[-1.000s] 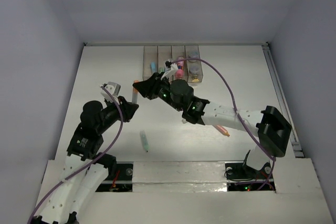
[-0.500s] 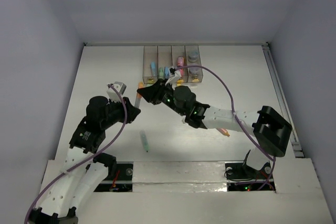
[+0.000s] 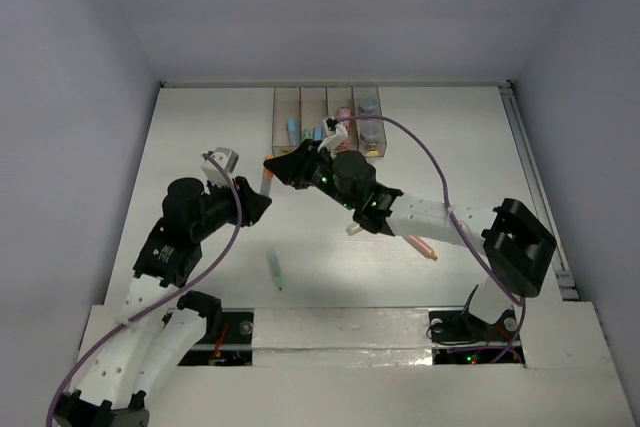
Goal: Sort the stationery into containers
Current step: Close the pen cap on the pen, then place the pen in the storage box.
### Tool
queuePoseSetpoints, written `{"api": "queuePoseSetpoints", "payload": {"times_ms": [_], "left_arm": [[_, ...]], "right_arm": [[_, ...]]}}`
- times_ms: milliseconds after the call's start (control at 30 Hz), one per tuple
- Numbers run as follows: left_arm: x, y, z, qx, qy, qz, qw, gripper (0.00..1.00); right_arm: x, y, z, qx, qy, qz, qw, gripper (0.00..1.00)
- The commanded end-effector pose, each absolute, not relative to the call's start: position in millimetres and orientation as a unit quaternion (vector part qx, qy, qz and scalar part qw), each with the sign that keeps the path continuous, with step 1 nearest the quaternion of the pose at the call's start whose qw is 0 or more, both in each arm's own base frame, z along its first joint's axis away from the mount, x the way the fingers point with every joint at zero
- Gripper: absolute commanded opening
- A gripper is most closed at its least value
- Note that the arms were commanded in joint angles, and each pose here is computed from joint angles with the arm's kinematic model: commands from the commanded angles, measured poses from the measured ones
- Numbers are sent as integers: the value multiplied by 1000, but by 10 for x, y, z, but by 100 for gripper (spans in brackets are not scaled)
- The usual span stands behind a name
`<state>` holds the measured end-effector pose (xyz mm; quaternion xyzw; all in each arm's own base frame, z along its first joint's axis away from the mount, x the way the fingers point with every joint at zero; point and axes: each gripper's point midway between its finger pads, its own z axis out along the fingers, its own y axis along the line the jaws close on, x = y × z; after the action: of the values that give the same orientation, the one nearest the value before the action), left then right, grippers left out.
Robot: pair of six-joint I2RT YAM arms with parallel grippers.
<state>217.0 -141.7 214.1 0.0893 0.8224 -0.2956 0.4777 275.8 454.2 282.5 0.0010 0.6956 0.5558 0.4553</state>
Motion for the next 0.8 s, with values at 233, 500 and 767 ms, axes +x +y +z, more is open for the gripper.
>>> {"api": "queuePoseSetpoints", "payload": {"times_ms": [233,500,767], "left_arm": [[2454,-1414,2732,95,752,-300,580,62],[2394,-1236,2937,65,725,-277,627,99],[2391,-1089,3010,40,718,-253,647,99]], "right_arm": [[3893,4249,3328,47,679,532,504,0],[4803,4173,2951,-2,731,422,536,0],[5357,4311,2282,-73,785,302,536,0]]}}
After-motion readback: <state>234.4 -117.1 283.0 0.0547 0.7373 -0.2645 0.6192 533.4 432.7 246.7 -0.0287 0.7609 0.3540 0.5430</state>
